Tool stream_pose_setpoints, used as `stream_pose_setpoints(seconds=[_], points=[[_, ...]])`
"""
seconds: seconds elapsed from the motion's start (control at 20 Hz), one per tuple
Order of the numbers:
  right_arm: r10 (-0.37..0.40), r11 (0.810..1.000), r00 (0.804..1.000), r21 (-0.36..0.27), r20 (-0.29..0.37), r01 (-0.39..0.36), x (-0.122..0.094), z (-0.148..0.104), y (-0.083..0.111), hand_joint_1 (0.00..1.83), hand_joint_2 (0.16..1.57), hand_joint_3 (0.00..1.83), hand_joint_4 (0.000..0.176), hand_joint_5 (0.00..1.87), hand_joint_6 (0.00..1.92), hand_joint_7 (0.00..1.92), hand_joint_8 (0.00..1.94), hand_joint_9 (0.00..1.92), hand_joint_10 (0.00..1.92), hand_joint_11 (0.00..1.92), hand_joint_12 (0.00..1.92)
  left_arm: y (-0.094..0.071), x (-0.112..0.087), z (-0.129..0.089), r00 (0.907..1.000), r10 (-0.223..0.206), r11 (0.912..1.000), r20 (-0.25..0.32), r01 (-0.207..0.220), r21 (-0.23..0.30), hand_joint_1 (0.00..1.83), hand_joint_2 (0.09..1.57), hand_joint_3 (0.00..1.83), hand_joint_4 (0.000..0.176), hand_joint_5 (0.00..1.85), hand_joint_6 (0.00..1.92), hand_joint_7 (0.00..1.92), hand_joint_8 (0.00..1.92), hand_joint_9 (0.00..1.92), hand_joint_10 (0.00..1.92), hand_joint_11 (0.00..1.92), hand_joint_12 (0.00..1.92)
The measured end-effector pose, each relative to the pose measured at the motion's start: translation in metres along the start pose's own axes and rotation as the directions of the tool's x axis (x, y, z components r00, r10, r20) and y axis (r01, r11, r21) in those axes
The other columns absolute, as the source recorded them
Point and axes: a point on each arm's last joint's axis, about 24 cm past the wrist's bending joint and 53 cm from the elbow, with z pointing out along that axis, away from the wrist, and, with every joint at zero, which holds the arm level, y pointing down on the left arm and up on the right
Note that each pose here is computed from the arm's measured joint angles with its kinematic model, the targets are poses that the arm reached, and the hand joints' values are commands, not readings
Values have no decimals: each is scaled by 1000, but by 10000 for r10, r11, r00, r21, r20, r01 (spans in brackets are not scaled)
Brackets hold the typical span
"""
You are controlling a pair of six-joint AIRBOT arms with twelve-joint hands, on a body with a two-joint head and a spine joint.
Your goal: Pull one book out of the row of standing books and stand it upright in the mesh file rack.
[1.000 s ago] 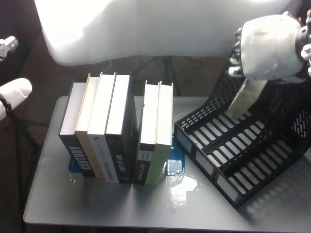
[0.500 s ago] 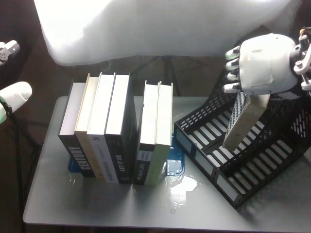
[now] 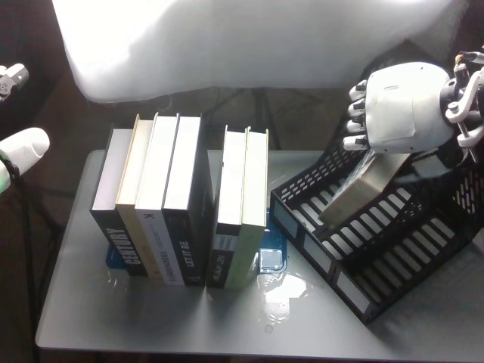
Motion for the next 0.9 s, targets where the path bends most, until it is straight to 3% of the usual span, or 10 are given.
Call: stream_pose_setpoints(seconds=[0.05,0.1,0.15,0.25,0.3,0.35,0.45,0.65,0.75,0.9], points=[[97,9999,10000,117,-22,-96,1,-1,-4,1201,1196,3,0,791,1125,881,1459,896,1677,1051,1920,0,1,0,10000,11,10000,-41,-11,19,378,1341,1,15,152,1,2,1,0,0,0,0],[104,9998,9999,170,-76,-103,4,-1,-5,603,1496,198,0,433,994,475,1213,454,1533,497,1921,0,1,0,10000,7,10000,-29,-7,8,371,1343,2,23,137,0,0,0,0,0,0,0],[9,9997,9998,248,-202,-4,8,-2,-7,1051,1342,50,0,519,1333,718,1498,799,1519,846,1854,0,-1,0,10000,-10,10000,57,10,-15,384,1344,2,21,139,2,0,0,0,0,0,0],[24,9994,9996,344,-281,-15,12,-5,-11,800,1514,16,0,356,1880,466,1209,419,1420,385,1918,0,-2,0,10000,-16,10000,83,17,-18,365,1345,2,15,141,2,0,0,0,0,0,0],[82,9992,9996,388,-274,-71,12,-5,-12,512,1560,114,0,306,1370,449,1003,372,1285,292,1880,0,0,0,10000,-4,10000,16,4,4,361,1346,2,19,137,0,0,0,0,0,0,0],[94,9992,9996,402,-278,-83,13,-5,-13,798,1487,33,0,394,1715,608,805,537,1105,427,1765,-1,1,0,10000,12,10000,-46,-12,28,359,1346,2,14,139,1,0,0,0,0,0,0],[130,9995,9997,283,-229,-123,11,-4,-9,1171,1288,0,0,638,1251,769,1594,943,1773,1089,1915,0,-1,0,10000,-1,10000,24,1,5,357,1347,2,9,137,0,0,0,0,0,0,0],[126,9993,9996,345,-249,-117,12,-3,-11,941,1423,3,0,473,1711,652,972,678,1192,685,1764,0,-1,0,10000,-16,10000,57,16,2,369,1338,0,17,145,3,0,0,0,0,0,0],[135,9990,9995,430,-282,-123,13,-3,-13,1085,1285,0,0,663,1420,872,1750,1028,1813,1167,1915,0,-1,0,10000,-15,10000,54,15,3,365,1334,0,23,148,4,0,0,0,0,0,0],[121,9988,9995,483,-303,-106,13,-3,-15,947,1403,14,0,492,1691,742,1639,894,1812,1063,1921,0,-1,0,10000,-15,10000,51,15,8,369,1342,1,15,141,0,2,1,0,0,0,0]])
